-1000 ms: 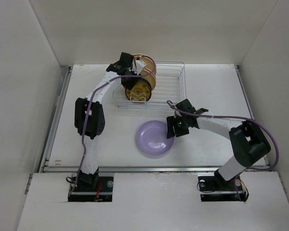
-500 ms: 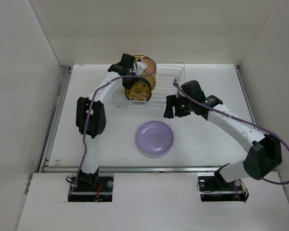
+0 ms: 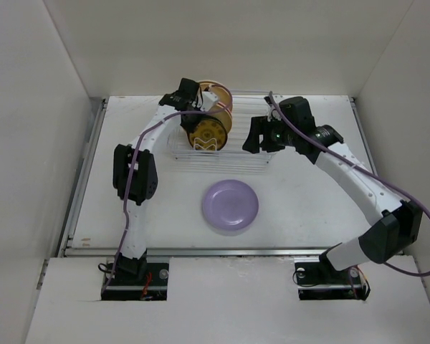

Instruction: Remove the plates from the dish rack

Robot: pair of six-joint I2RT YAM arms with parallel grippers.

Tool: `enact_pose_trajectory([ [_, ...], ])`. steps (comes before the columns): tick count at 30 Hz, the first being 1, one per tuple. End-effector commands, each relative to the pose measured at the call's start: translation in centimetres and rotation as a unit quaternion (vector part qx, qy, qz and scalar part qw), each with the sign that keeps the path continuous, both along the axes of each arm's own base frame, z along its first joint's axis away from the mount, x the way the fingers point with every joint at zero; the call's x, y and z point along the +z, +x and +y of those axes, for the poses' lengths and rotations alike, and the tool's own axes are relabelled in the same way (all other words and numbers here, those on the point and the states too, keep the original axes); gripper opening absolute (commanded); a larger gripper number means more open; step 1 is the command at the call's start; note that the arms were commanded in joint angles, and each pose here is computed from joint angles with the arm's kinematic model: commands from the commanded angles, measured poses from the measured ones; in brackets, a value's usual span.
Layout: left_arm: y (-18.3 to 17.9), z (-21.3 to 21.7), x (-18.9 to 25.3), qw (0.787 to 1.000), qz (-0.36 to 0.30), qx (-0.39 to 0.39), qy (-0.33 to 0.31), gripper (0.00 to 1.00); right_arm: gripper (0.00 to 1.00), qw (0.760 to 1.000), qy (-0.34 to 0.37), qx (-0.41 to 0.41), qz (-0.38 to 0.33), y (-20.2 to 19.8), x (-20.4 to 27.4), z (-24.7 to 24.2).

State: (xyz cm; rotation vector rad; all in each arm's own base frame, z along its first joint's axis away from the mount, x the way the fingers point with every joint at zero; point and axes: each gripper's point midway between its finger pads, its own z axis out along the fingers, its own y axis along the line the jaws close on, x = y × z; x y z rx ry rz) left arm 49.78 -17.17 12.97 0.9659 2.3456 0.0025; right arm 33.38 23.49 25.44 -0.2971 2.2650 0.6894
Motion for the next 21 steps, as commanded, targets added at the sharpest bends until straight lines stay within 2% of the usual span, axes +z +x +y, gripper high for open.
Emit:
enact_pose_trajectory([
  [1, 0.6, -0.2, 7.7, 0.995, -0.076, 0.01, -0.059, 0.0, 0.75, 1.0, 0.011, 0.0, -0.005, 0.7, 1.1, 0.4],
  [5, -0.2, -0.9, 9.9, 0.992, -0.087, 0.009, -0.093, 0.0, 0.75, 1.0, 0.011, 0.0, -0.004, 0.7, 1.1, 0.4],
  [16, -1.5, -0.6, 13.7, 0.99, -0.1, 0.001, -0.097, 0.0, 0.75, 1.0, 0.011, -0.007, -0.003, 0.9, 0.8, 0.4],
  [21, -5.1, 1.2, 18.1, 0.992, -0.084, 0.008, -0.092, 0.0, 0.75, 0.999, 0.014, -0.019, -0.028, 1.8, 2.3, 0.2],
])
